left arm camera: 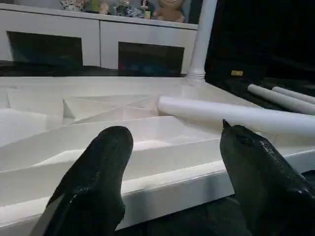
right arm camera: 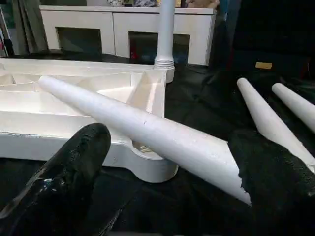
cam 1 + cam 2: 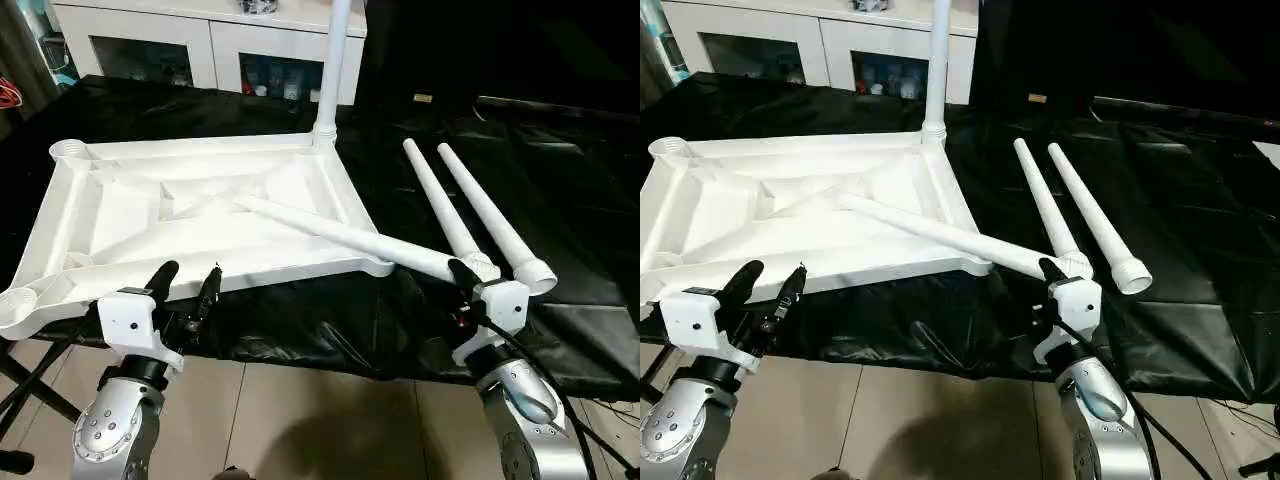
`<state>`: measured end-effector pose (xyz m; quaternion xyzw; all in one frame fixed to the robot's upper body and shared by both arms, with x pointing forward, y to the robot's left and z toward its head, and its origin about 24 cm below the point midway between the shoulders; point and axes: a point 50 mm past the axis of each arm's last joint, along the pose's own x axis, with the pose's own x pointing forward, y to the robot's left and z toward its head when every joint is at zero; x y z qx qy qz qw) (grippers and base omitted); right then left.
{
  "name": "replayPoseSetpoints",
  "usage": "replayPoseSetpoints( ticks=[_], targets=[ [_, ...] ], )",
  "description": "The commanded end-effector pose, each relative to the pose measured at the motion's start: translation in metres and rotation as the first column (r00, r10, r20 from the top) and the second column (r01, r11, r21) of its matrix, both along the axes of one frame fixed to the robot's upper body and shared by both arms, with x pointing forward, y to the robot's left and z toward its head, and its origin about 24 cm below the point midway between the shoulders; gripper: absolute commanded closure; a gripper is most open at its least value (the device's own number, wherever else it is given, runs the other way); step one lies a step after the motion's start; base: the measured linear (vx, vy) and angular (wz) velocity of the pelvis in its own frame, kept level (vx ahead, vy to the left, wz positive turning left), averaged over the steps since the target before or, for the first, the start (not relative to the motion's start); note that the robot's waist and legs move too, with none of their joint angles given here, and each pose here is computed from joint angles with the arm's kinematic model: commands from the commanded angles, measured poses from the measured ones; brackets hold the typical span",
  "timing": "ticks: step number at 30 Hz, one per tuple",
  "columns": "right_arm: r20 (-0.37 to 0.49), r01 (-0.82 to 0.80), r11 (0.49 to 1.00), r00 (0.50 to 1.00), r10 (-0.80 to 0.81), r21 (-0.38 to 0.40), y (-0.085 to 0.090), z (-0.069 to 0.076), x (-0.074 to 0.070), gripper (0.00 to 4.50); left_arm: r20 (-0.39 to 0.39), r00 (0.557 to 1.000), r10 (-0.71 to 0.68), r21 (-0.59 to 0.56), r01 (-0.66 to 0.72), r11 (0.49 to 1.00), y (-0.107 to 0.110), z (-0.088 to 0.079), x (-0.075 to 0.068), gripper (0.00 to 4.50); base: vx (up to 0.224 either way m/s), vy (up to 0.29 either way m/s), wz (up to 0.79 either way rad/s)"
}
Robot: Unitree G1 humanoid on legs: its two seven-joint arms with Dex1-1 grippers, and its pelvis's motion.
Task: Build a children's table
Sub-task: Rotate leg to tighten
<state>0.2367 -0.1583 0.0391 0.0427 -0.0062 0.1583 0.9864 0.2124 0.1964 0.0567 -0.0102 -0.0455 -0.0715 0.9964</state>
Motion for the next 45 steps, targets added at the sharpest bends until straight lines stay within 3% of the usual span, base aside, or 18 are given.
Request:
replayPoseSetpoints(
  ticks=[1, 42, 43, 44, 45],
  targets=[
    [0.007, 0.007, 1.000, 1.000, -0.007, -0.005, -0.002, 0.002, 0.002, 0.12, 0.000, 1.000, -0.005, 0.002, 0.005, 1.000, 0.000, -0.001, -0.001, 1.18, 0.000, 0.000, 0.00],
    [0.007, 0.007, 1.000, 1.000, -0.007, -0.005, -0.002, 0.002, 0.002, 0.12, 0.000, 1.000, -0.005, 0.002, 0.005, 1.000, 0.000, -0.001, -0.001, 1.18, 0.000, 0.000, 0.00],
    [-0.014, 0.051, 0.998, 0.999, -0.052, -0.019, -0.014, 0.010, 0.002, 0.12, -0.075, 0.997, 0.013, -0.001, -0.014, 1.000, 0.002, 0.001, 0.010, 1.18, 0.000, 0.000, 0.00],
    [-0.058, 0.152, 0.986, 0.986, -0.156, -0.064, -0.042, 0.033, -0.002, 0.12, -0.257, 0.964, 0.069, 0.019, -0.066, 0.998, 0.008, 0.010, 0.033, 1.18, 0.000, 0.000, 0.00],
    [-0.058, 0.152, 0.986, 0.986, -0.156, -0.064, -0.042, 0.033, -0.002, 0.12, -0.257, 0.964, 0.069, 0.019, -0.066, 0.998, 0.008, 0.010, 0.033, 1.18, -0.031, -0.006, 0.18]
  ],
)
